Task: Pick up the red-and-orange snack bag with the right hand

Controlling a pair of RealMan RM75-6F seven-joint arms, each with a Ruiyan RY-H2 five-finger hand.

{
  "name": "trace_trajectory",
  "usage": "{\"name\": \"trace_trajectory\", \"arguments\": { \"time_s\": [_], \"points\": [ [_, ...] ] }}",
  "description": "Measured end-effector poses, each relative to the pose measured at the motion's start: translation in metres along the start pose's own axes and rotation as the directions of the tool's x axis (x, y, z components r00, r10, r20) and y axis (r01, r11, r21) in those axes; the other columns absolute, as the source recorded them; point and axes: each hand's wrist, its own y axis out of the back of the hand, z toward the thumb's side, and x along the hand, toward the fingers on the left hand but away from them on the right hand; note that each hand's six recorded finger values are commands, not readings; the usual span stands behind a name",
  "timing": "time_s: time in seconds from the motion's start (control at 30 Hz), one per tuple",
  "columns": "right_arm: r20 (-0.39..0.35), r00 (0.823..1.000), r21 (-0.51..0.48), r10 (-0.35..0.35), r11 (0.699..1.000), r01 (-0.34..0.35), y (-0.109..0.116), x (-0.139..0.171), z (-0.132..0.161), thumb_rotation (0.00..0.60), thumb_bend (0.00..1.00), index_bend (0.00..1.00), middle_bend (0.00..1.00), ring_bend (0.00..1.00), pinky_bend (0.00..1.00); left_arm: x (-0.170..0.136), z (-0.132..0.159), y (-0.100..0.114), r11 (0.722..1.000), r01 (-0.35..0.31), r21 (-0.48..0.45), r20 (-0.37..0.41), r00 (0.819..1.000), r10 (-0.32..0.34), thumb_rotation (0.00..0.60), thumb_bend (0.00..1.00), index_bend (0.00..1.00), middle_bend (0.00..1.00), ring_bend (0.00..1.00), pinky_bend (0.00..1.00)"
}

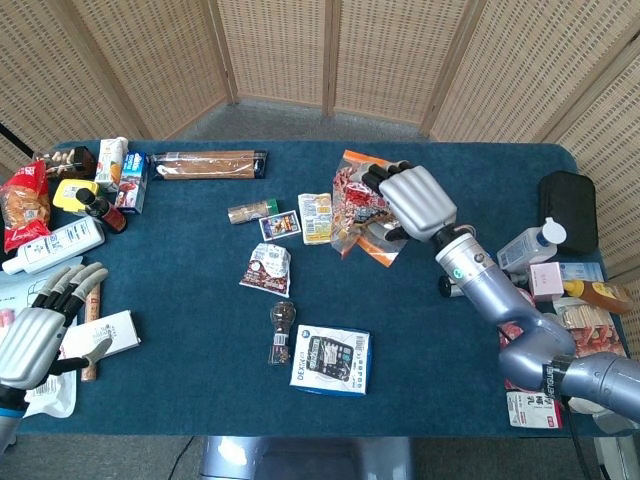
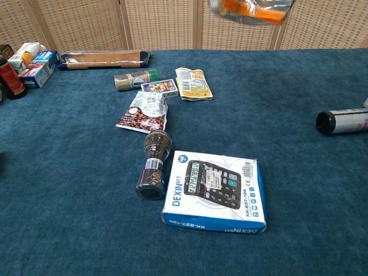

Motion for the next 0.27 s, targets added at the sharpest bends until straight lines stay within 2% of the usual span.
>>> {"name": "trace_trajectory", "arguments": {
  "time_s": [0.13,0.27],
  "points": [
    [-0.011,1.000,0.009,-0.028,1.000,0.028,0.020,-0.001,0.008,0.600,0.35,0.67,0.94,1.00,1.00,0.003,0.001,-0.002,1.000,0.003,-0.007,0.007,1.000,-0.003,0.600,0.32,0.00,0.00,0.00,0.00],
    [-0.016,0.999,0.025,-0.036,0.999,0.036,0.029,-0.001,0.013,0.600,0.35,0.67,0.94,1.00,1.00,0.003,0.001,-0.004,1.000,0.004,-0.011,0.011,1.000,-0.004,0.600,0.32,0.00,0.00,0.00,0.00]
  ]
}}
